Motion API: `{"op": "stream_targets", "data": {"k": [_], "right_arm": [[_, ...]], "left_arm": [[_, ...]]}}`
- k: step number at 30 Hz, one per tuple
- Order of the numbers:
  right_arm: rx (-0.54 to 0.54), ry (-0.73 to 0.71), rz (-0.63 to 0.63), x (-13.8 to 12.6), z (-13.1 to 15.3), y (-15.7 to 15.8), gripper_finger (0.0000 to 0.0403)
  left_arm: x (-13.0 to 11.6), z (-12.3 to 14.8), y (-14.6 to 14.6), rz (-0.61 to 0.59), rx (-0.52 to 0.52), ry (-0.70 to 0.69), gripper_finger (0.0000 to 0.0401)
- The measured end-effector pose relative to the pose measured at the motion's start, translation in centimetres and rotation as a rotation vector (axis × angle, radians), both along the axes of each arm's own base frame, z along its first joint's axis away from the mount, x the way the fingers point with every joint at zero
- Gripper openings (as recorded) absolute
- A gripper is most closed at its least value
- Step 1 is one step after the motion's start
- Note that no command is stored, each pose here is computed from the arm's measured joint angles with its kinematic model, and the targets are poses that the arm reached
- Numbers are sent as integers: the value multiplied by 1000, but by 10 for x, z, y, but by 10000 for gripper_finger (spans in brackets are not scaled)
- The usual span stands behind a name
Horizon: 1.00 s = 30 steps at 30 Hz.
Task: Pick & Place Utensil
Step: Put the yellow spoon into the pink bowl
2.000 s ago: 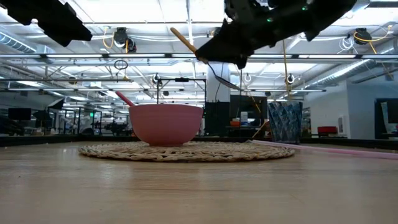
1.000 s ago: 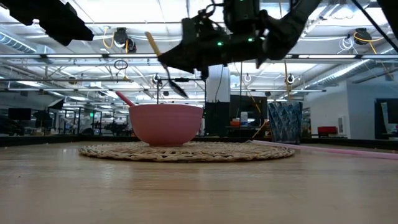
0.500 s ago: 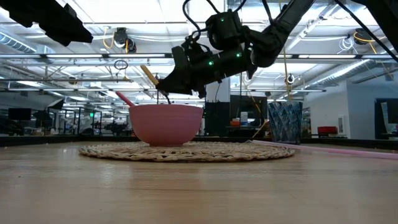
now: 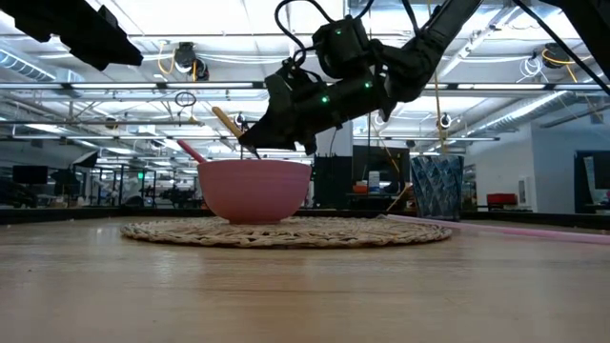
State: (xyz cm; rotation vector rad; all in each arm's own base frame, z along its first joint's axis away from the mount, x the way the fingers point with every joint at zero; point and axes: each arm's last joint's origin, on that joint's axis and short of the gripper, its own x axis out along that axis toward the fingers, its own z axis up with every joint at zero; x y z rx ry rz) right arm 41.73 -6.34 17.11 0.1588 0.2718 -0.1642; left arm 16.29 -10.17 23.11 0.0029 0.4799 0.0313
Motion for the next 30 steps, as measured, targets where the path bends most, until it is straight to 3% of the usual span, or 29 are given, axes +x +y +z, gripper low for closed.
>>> {"op": "stream_targets", "data": {"k": [30], "right_arm": [[12,16,19,0,-1,-2,47]], "left_arm": [[0,0,0,16,1,-7,170]]}}
